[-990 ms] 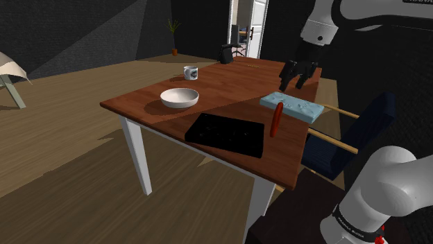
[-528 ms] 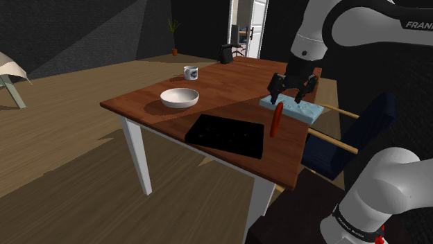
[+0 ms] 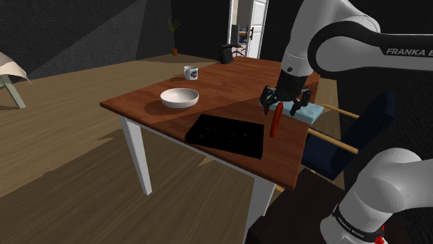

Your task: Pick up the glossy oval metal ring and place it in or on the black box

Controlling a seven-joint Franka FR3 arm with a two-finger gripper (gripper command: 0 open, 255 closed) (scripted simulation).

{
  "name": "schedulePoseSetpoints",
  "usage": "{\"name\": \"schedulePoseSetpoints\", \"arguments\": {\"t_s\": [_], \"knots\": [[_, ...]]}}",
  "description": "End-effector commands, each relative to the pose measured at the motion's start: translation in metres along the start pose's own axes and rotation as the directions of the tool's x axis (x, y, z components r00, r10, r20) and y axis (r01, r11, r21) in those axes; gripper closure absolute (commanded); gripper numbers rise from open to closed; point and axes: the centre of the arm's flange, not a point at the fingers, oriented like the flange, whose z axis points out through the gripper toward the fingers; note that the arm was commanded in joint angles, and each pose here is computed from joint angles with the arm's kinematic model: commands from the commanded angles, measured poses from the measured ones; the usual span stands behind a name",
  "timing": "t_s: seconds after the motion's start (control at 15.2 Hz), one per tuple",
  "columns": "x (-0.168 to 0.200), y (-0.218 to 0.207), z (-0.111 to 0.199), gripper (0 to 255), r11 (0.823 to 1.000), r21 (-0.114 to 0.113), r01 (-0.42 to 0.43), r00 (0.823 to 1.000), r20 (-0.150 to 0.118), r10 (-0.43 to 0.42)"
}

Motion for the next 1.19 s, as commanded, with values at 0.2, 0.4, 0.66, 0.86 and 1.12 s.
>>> {"name": "schedulePoseSetpoints", "arguments": {"t_s": [0.2,0.4,0.66,0.86,1.12], "knots": [[0.0003,-0.0007,0.0133,0,1.000,0.000,-0.001,1.000,0.000,0.001],[0.0003,-0.0007,0.0133,0,1.000,0.000,-0.001,1.000,0.000,0.001],[0.0004,-0.0007,0.0132,255,1.000,0.000,-0.001,1.000,0.000,0.001],[0.0004,-0.0007,0.0132,255,1.000,0.000,-0.001,1.000,0.000,0.001],[0.0003,-0.0006,0.0131,255,1.000,0.000,-0.001,1.000,0.000,0.001]]}}
